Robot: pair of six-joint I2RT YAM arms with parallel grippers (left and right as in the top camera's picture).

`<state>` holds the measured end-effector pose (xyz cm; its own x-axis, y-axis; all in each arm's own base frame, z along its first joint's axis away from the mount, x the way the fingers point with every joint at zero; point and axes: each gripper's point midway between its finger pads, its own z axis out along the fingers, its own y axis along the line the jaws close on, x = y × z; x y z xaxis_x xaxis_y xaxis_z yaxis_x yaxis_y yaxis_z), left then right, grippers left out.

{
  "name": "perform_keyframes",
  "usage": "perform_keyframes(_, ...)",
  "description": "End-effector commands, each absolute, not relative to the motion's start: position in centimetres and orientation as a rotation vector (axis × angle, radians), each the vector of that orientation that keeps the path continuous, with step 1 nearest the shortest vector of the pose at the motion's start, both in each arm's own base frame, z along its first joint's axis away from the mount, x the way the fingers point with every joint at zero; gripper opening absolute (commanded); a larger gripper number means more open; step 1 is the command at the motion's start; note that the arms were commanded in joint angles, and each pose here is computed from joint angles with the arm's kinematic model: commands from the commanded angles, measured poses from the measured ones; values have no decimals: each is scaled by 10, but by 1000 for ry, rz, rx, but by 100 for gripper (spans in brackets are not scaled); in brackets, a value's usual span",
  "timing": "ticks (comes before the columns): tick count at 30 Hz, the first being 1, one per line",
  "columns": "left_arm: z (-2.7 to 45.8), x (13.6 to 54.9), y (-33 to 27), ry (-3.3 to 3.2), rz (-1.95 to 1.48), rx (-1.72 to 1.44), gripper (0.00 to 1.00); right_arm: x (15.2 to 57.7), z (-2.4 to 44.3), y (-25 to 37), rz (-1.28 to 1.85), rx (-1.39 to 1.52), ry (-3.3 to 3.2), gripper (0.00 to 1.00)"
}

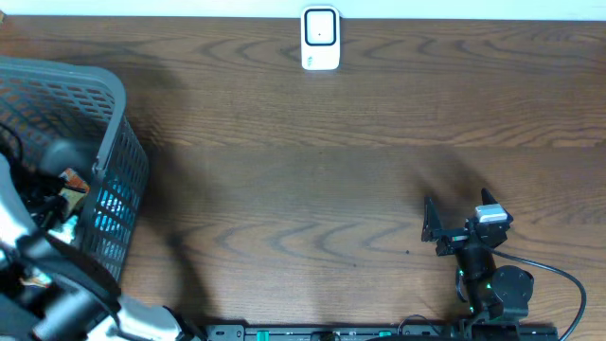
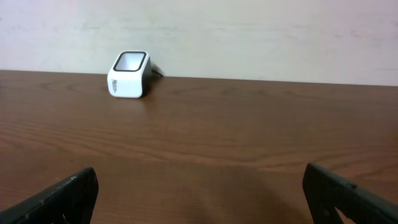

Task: Scan the item barcode
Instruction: 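Reach the left gripper into the grey basket and grasp the mint-green pouch, then carry the green pouch toward the scanner and set it on the table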

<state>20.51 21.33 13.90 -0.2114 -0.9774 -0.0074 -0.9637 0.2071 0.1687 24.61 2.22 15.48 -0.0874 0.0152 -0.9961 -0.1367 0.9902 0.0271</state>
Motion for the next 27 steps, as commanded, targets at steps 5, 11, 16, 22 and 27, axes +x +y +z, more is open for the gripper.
perform_keyframes(5, 208, 202, 213, -2553, -264, 2101, 7, 246, 154, 24, 122, -107, 1655, 99)
perform_keyframes(11, 255, 197, 204, -2701, -267, 2246, 7, 246, 154, 24, 122, -107, 1655, 99)
perform_keyframes(16, 303, 214, 175, -3044, -108, 2216, 7, 246, 154, 24, 122, -107, 1655, 99)
perform_keyframes(22, 374, 234, 108, -3580, 123, 1979, 7, 246, 154, 24, 122, -107, 1655, 99)
perform_keyframes(27, 388, 252, 38, -3842, 459, 1463, 7, 246, 154, 24, 122, -107, 1655, 99)
